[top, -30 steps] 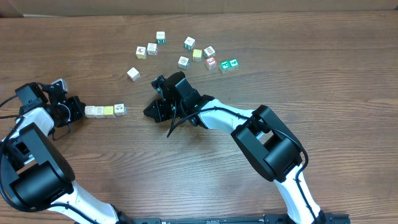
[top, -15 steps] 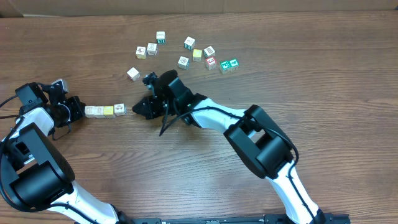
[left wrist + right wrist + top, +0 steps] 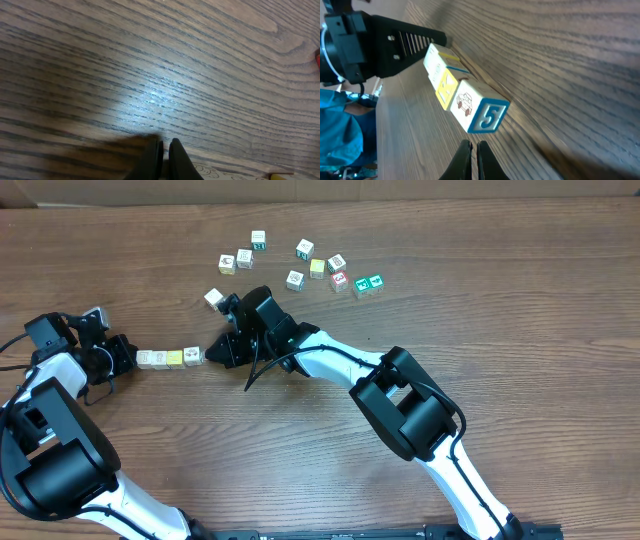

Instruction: Form a horizontal line

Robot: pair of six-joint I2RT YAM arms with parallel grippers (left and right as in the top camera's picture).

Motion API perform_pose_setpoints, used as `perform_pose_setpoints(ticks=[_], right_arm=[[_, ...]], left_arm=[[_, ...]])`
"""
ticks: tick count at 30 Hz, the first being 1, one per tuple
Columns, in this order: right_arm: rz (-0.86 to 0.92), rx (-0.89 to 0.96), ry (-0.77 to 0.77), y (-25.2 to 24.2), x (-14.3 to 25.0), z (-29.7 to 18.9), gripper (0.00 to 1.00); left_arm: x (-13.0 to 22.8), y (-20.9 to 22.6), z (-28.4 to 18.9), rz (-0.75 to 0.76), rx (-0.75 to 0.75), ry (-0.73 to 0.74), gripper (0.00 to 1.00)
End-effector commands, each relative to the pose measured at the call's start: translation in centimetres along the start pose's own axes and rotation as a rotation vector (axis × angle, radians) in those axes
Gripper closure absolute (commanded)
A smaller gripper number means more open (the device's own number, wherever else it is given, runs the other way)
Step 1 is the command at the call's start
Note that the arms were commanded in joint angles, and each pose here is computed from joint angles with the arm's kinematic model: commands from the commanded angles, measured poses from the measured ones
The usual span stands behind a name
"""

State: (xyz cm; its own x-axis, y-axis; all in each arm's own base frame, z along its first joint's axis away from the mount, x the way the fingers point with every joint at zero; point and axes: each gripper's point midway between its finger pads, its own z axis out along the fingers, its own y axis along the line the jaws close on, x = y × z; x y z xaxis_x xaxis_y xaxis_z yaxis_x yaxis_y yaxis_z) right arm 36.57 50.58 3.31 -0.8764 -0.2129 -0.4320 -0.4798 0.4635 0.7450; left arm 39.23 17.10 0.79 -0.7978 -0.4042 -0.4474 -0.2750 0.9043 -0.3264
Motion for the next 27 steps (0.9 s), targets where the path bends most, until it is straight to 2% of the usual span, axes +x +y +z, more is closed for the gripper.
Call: perform_pose_setpoints(ticks=[1, 14, 27], right_arm=[[-0.044, -0.018, 0.005, 1.3, 0.3, 0.9, 0.96], [-0.046, -0.004, 0.009, 1.1, 1.0, 1.7, 0.96], [-0.043, 0.061, -0.117, -1.0, -3.4, -0.1, 0.96]], left_arm=[[0.2, -0.5, 0.5, -0.010, 0.024, 0.010, 0.96], [0.2, -0.5, 0.5, -0.013, 0.024, 0.011, 0.96], [0.2, -0.5, 0.5, -0.013, 0.024, 0.011, 0.96]])
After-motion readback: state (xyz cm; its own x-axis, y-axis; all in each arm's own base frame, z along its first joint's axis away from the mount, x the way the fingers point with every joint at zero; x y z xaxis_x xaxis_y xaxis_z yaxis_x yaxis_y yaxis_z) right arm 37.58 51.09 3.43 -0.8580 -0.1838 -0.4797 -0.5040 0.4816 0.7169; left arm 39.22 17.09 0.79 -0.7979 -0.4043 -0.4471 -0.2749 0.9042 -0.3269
